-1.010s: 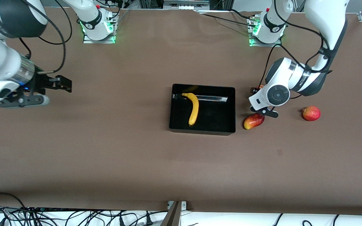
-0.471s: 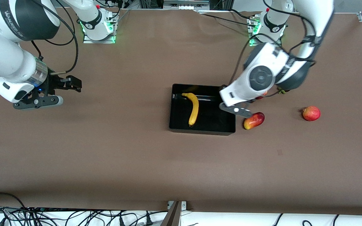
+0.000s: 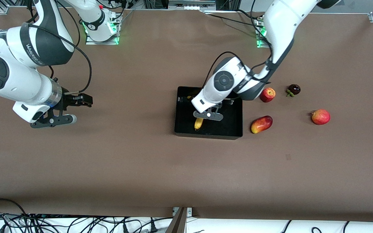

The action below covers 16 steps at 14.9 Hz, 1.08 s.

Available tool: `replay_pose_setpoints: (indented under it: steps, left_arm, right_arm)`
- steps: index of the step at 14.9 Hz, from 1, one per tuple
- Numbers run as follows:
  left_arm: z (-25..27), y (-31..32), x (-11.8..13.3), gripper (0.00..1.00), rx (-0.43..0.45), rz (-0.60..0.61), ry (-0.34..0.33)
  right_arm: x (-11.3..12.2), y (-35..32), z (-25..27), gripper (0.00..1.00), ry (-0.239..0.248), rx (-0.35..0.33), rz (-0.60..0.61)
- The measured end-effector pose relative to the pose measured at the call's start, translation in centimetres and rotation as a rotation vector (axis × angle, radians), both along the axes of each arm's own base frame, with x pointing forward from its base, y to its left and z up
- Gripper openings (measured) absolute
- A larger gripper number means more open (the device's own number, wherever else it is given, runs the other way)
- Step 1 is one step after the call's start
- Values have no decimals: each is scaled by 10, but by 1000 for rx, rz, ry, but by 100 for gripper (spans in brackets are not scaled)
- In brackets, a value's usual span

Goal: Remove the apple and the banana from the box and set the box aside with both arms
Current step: 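Grasp the banana in the tray with the left gripper while the right gripper approaches, then lift the banana out with the left gripper while the right gripper reaches the tray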

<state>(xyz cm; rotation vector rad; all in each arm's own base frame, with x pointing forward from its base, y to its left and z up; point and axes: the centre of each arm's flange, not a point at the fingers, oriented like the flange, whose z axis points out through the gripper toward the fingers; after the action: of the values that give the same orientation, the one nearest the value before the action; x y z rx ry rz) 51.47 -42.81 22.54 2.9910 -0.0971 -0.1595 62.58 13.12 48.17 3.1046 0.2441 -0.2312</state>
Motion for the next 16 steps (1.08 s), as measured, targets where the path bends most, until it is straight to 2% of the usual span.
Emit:
replay_pose_setpoints:
  steps: [3, 6, 7, 9, 13, 16]
  left_arm:
    - [-35, -17, -16, 100, 67, 4, -58]
    - [-52, -16, -15, 100, 78, 5, -73]
    - [-55, -15, -13, 93, 71, 10, -78]
    - [-57, -15, -10, 71, 57, 21, -86]
    - [-51, -19, -7, 36, 36, 29, -102]
    - [-39, -14, 7, 35, 25, 49, -123]
  right_arm:
    - [0, 0, 0, 100, 0, 0, 1]
    - [0, 1, 0, 100, 0, 0, 1]
    - [0, 1, 0, 100, 0, 0, 1]
    - [0, 2, 0, 100, 0, 0, 3]
    - [-2, 10, 0, 100, 0, 0, 16]
    - [-2, 11, 0, 100, 0, 0, 18]
